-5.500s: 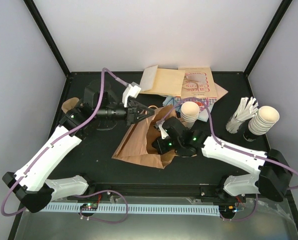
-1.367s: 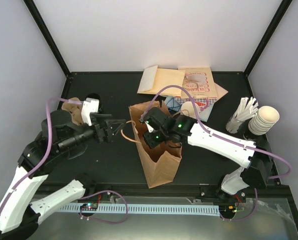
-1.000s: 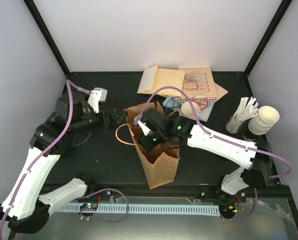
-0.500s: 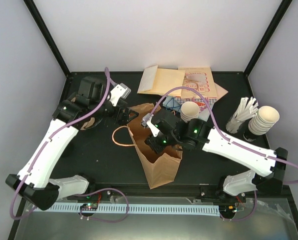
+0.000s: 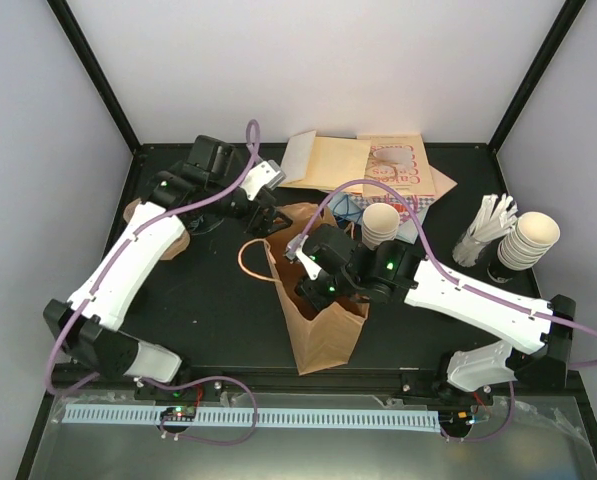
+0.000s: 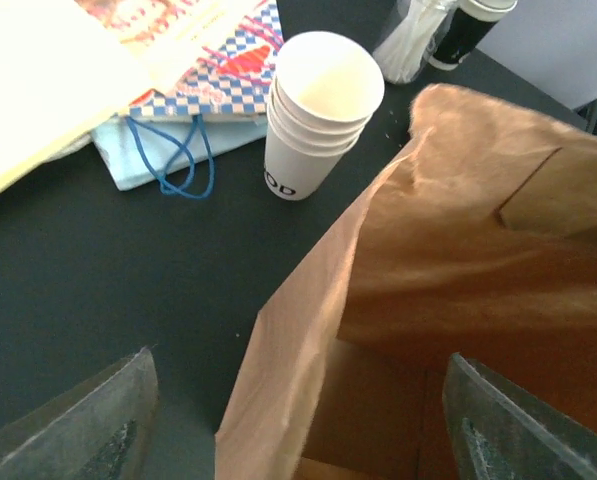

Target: Pack the takeout coffee

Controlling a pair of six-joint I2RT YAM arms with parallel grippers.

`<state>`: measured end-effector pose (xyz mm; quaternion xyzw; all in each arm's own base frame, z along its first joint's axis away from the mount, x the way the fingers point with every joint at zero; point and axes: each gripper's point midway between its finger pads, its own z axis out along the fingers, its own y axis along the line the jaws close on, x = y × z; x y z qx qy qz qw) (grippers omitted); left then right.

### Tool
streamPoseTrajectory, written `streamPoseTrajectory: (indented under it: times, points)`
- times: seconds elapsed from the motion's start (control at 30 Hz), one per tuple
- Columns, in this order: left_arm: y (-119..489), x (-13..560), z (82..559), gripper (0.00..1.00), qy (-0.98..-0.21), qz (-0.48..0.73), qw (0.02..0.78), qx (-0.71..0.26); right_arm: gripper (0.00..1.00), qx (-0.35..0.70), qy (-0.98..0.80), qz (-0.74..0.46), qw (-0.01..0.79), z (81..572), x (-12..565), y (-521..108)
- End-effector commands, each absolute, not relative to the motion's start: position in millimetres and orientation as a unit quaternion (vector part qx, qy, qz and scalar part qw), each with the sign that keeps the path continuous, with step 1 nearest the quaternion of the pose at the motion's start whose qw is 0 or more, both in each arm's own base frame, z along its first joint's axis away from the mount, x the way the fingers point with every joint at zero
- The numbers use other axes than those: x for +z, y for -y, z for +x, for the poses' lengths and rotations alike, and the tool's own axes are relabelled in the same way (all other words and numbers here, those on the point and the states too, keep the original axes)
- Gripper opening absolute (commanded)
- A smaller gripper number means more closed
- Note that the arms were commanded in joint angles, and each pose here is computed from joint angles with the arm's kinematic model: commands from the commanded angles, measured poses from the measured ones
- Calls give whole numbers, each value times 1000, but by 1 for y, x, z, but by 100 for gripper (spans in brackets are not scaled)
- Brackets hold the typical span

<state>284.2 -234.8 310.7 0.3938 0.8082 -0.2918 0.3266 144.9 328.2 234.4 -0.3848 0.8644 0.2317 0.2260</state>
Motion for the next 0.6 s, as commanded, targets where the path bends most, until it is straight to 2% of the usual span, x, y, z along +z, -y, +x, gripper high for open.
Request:
streamPoseTrajectory:
  times: [0.0, 0.1, 0.4, 0.43, 0.57]
  points:
    - [244, 313, 286, 77, -795, 416, 313, -311, 16, 222, -860, -395, 235, 144, 238, -324]
    - [248, 311, 289, 66, -795, 418, 301, -319, 16, 221, -860, -397, 233, 144, 237, -323]
    - [245, 337, 284, 5, -786, 413, 330, -321, 15, 152, -866, -405, 252, 161, 244, -311]
    - [244, 338, 283, 2, -787, 409, 334, -320, 15, 137, -868, -404, 255, 165, 246, -309]
    - [241, 340, 272, 2, -785, 400, 343, -327, 15, 108, -870, -411, 249, 170, 247, -306]
